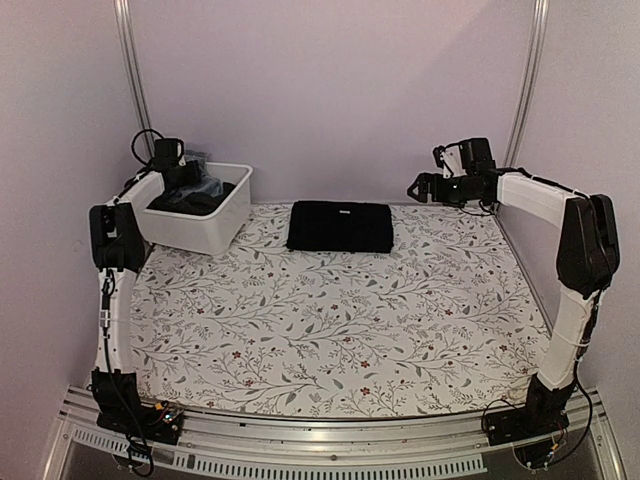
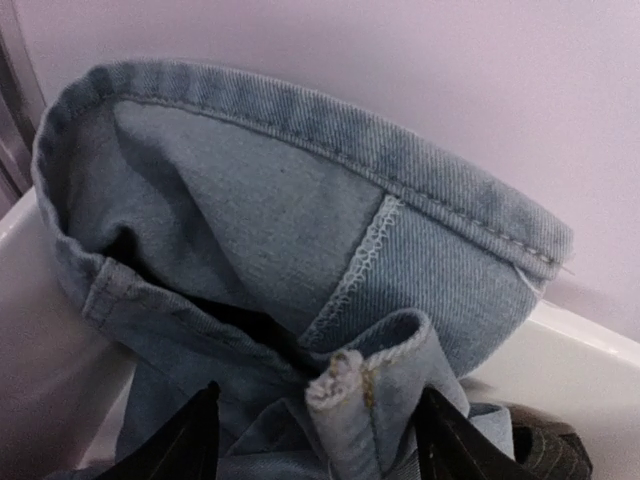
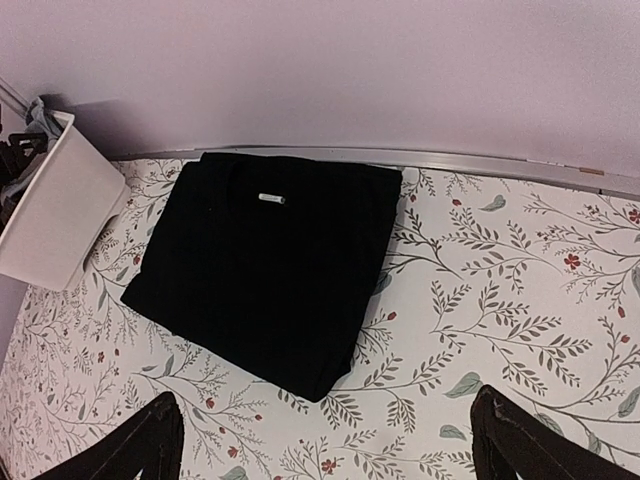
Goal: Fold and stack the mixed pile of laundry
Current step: Pick up the crumpled skirt and place it in the bin.
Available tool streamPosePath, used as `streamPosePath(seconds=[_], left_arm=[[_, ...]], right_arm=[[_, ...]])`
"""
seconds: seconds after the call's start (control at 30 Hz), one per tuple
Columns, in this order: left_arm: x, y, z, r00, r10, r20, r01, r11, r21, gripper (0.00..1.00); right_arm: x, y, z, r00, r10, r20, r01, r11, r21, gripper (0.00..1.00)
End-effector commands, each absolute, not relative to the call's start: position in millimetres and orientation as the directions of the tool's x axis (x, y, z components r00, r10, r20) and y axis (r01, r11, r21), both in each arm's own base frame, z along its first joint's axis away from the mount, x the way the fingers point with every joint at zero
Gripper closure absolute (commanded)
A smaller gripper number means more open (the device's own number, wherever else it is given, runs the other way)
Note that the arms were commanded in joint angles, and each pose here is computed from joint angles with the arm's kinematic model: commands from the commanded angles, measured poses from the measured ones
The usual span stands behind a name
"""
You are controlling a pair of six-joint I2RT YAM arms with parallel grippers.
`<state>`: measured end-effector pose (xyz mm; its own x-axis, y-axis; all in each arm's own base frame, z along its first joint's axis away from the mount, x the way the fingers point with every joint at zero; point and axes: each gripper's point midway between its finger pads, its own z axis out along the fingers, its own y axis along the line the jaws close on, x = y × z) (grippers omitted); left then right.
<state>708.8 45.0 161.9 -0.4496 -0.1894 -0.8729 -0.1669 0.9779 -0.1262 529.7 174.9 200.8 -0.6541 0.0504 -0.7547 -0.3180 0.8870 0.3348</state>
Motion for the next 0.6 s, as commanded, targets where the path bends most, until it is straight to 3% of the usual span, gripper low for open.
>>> streamPosePath(seconds=[0.0,0.03,0.07,0.13,0.57], left_arm=[[721,31,170,-0.406,-0.167,-0.898,-0.056,0.986,-0.158,0.43],[721,28,174,-0.399,-0.159,-0.903,-0.028,0.987,-0.161,0.53],[722,24,180,-0.388,-0.154,-0.909,-0.012,0.987,-0.162,0.74],[721,19,199,-0.358,-0.145,-0.922,0.012,0.987,-0.160,0.99],[649,-22,435,0.000,-0.164,-0.987,0.160,0.974,-0.161,1.00]], right_arm=[[522,176,210,-0.644,0.053,-0.763,-0.328,0.882,0.338,0.01],[521,176,209,-0.647,0.048,-0.761,-0.331,0.882,0.337,0.01],[519,176,209,-0.647,0.043,-0.761,-0.333,0.882,0.333,0.01],[515,174,208,-0.651,0.038,-0.758,-0.332,0.884,0.329,0.01],[489,181,231,-0.639,0.057,-0.767,-0.385,0.840,0.383,0.01]])
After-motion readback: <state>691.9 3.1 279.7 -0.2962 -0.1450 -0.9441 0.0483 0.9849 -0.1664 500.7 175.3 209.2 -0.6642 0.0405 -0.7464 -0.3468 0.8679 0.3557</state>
